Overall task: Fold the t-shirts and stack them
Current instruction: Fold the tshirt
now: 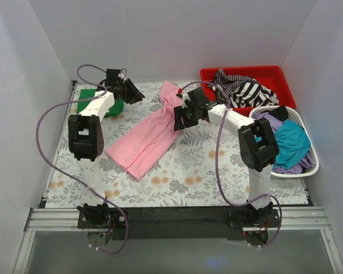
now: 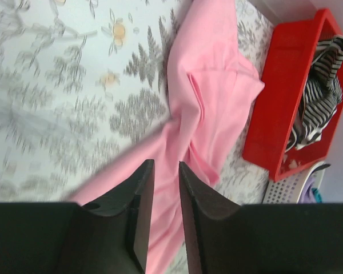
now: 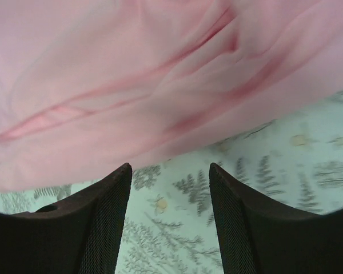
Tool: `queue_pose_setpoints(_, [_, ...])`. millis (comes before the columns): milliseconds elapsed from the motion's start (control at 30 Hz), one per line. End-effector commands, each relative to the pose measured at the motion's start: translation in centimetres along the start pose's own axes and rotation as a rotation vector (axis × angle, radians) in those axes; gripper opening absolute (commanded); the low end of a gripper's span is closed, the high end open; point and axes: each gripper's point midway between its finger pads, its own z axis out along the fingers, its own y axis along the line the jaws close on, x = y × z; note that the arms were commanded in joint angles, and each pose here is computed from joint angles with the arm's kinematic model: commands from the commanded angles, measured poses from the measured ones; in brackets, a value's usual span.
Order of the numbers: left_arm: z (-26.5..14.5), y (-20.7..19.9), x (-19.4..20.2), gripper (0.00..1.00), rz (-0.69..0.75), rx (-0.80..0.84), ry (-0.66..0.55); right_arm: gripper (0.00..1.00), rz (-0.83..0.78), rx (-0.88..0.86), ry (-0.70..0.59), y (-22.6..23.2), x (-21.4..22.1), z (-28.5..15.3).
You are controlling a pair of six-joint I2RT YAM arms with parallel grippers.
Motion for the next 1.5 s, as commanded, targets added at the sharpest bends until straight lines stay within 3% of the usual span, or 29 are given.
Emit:
queue_pose_setpoints(0, [-7.3, -2.1, -0.6, 0.25, 0.154, -0.079, -0.148, 0.63, -0.084, -0.105, 0.04, 6.3, 2.5, -0.1])
queue_pose_setpoints(133, [-12.2, -1.1, 0.9, 0.27, 0.179, -0.133, -0.222, 0.62, -0.143, -0.152, 0.117, 11.1, 6.0, 2.1])
queue_pose_setpoints(267, [-15.7, -0.1, 2.0, 0.33, 0.175, -0.193, -0.27, 0.63, -0.189, -0.188, 0.134, 14.8, 6.9, 3.3])
queue_pose_setpoints(400, [-18.9, 0.5, 1.6, 0.47, 0.177, -0.258, -0.354, 0.64, -0.234, -0.215, 0.14, 18.1, 6.5, 4.4])
queue_pose_setpoints(500, [-19.4, 1.9, 1.9, 0.55, 0.171, -0.319, -0.353, 0.63, -0.261, -0.221, 0.194, 18.8, 8.1, 7.1])
queue_pose_setpoints(700, [-21.3, 3.4, 1.5, 0.58, 0.157, -0.356, -0.402, 0.64, -0.297, -0.216, 0.231, 19.3, 9.0, 12.2])
queue_pose_setpoints(800, [-22.7, 3.6, 0.5, 0.59, 0.14, -0.339, -0.434, 0.64, -0.312, -0.216, 0.219, 19.9, 8.6, 12.7])
queue_pose_setpoints(933, [-23.5, 3.7, -0.2, 0.59, 0.132, -0.324, -0.442, 0.64, -0.306, -0.226, 0.262, 20.4, 10.1, 12.3])
queue_pose_setpoints(1233, [-23.6, 4.9, -1.4, 0.59, 0.114, -0.338, -0.434, 0.63, -0.319, -0.119, 0.457, 17.6, 20.8, 7.1])
queue_pose_setpoints(1467, [-22.3, 4.6, -0.7, 0.59, 0.103, -0.286, -0.388, 0.63, -0.313, -0.044, 0.464, 15.9, 24.2, 1.7])
